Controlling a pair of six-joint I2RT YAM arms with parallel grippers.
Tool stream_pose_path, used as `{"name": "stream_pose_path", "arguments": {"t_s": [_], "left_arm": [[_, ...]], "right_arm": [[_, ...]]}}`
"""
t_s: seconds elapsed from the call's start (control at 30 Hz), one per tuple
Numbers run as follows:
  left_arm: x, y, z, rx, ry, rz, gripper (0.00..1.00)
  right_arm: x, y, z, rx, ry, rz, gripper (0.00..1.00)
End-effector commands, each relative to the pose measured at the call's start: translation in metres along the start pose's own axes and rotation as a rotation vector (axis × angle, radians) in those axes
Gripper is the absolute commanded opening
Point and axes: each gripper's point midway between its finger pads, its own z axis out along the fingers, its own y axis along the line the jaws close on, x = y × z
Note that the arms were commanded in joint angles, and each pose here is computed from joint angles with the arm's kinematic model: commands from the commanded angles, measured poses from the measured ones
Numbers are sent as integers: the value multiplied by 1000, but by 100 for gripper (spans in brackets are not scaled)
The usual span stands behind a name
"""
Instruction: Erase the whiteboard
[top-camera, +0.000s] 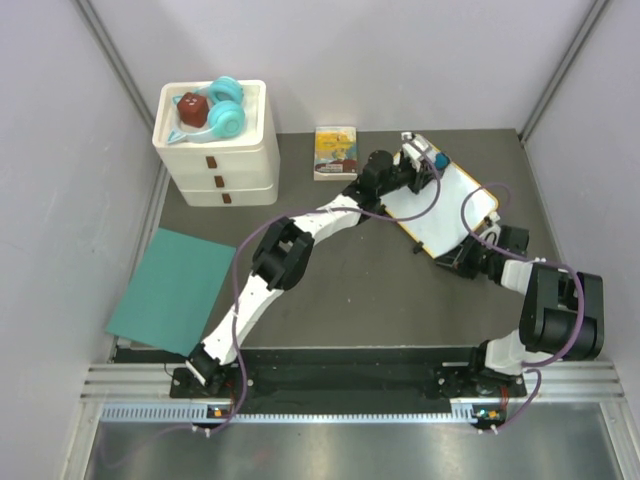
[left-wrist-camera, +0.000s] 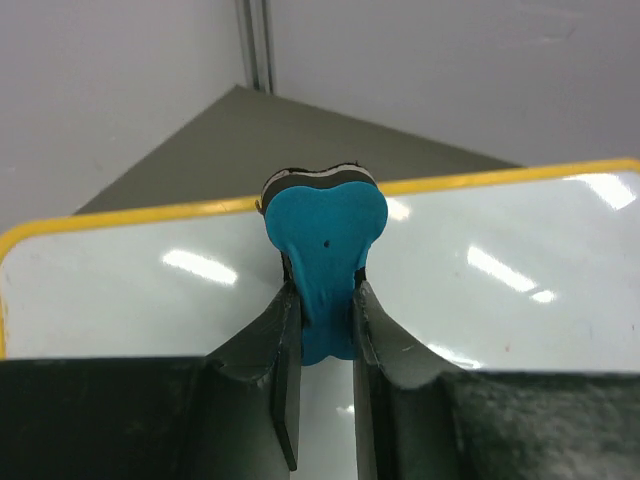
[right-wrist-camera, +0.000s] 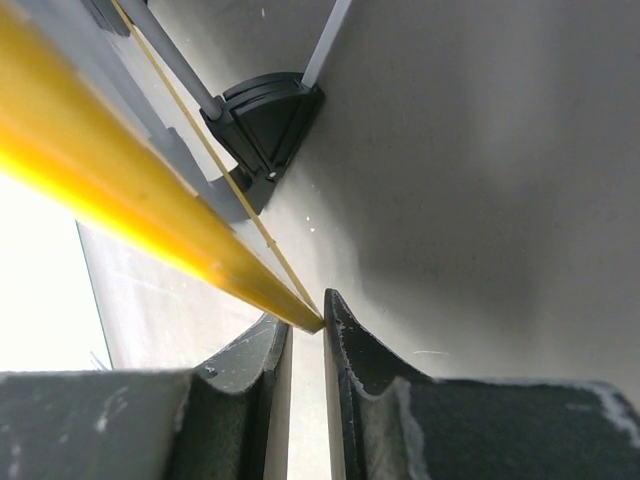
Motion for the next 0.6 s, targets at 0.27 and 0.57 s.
{"name": "stream_pose_path", "arguments": {"t_s": [0.27,0.57], "left_arm": [[27,23,-37,-33,272,146,0],[10,57,-26,-128,98,133,0]], "right_arm": [[57,-13,-4,82,198,39,0],[57,-12,-4,83,195,33,0]]}}
